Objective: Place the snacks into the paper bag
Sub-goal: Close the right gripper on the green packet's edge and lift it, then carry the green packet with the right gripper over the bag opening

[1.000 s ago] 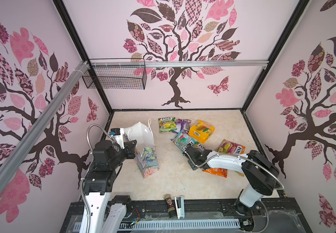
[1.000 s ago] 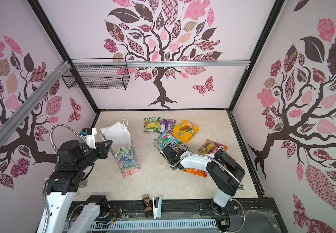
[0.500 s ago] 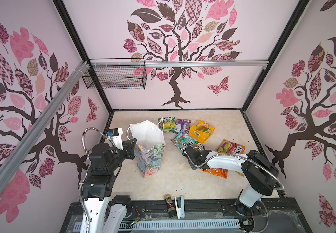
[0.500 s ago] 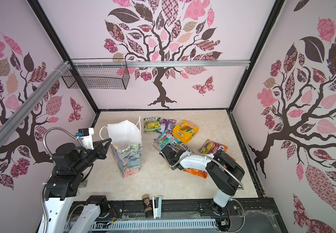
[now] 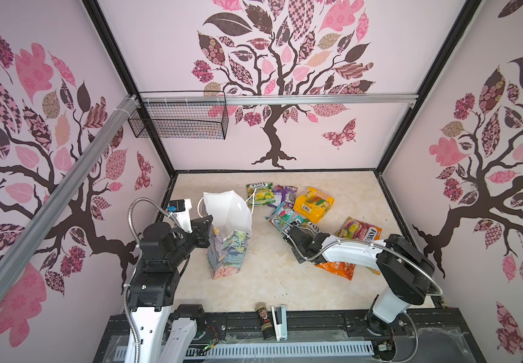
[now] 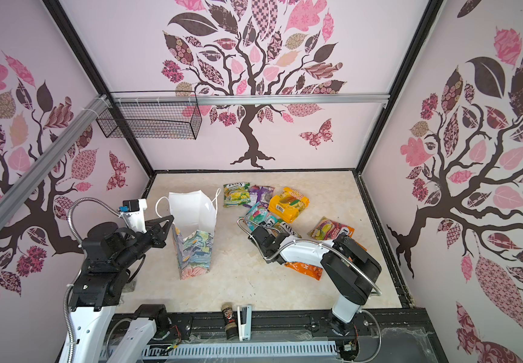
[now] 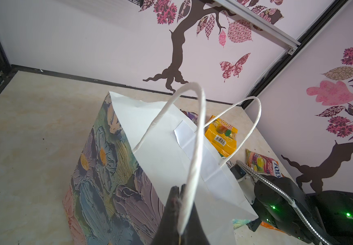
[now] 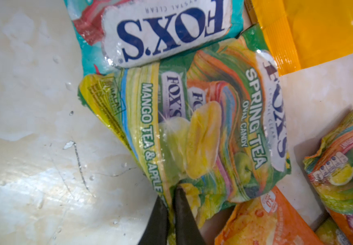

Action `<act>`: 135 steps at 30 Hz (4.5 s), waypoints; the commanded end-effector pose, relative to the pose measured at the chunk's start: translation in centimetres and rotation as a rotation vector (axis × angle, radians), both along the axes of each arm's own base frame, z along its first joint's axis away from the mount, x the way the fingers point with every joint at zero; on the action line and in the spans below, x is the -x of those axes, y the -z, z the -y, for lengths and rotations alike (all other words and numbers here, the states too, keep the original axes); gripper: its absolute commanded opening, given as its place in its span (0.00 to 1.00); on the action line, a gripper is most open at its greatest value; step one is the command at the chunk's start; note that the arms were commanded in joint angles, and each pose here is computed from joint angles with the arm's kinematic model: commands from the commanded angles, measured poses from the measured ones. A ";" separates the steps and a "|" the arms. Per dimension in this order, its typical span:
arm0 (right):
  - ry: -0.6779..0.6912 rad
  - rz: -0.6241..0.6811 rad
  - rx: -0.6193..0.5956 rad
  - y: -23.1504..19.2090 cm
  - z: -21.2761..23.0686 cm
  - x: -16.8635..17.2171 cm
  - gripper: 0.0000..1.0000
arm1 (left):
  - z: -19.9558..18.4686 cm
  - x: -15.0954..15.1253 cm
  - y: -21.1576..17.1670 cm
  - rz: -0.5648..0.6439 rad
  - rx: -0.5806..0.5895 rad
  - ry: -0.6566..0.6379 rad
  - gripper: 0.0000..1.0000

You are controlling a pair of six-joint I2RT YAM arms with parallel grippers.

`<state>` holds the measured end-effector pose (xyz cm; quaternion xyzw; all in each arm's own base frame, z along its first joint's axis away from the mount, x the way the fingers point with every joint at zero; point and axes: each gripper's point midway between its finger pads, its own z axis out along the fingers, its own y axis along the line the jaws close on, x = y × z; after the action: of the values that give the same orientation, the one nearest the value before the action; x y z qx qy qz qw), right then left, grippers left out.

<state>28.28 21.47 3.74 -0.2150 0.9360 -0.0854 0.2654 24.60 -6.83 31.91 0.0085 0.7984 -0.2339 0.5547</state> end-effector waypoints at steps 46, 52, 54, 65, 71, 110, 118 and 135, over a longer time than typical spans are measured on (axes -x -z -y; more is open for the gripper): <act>-0.097 0.201 -0.576 -17.3 -2.2 0.4 0.00 | -0.6 -0.1 0.7 -0.005 -0.044 -0.022 0.00; -0.155 0.223 -0.655 -20.6 -3.2 0.8 0.00 | -0.6 -0.1 0.7 -0.002 -0.044 -0.025 0.00; -0.175 0.232 -0.687 -22.1 -3.6 1.0 0.00 | -0.6 -0.1 0.7 -0.003 -0.042 -0.025 0.00; -0.246 0.280 -0.784 -27.3 -4.2 2.1 0.00 | -0.6 0.0 0.7 -0.001 -0.041 -0.025 0.00; -0.272 0.308 -0.802 -29.7 -4.3 2.2 0.00 | -0.6 0.0 0.7 -0.001 -0.041 -0.025 0.00; -0.800 0.252 -1.179 -45.2 -11.7 8.7 0.00 | -0.6 -0.2 0.8 -0.002 -0.040 -0.022 0.00; -0.891 0.139 -1.234 -45.2 -14.7 10.1 0.00 | -0.5 -0.2 0.8 -0.002 -0.035 -0.017 0.00; -0.881 0.018 -1.292 -42.5 -19.4 8.3 0.00 | -0.6 0.1 0.8 0.001 -0.037 -0.019 0.00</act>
<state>19.97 40.16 43.83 -0.3585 0.6615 0.5703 0.3298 24.46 -6.28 31.79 0.0078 0.8002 -0.2164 0.5592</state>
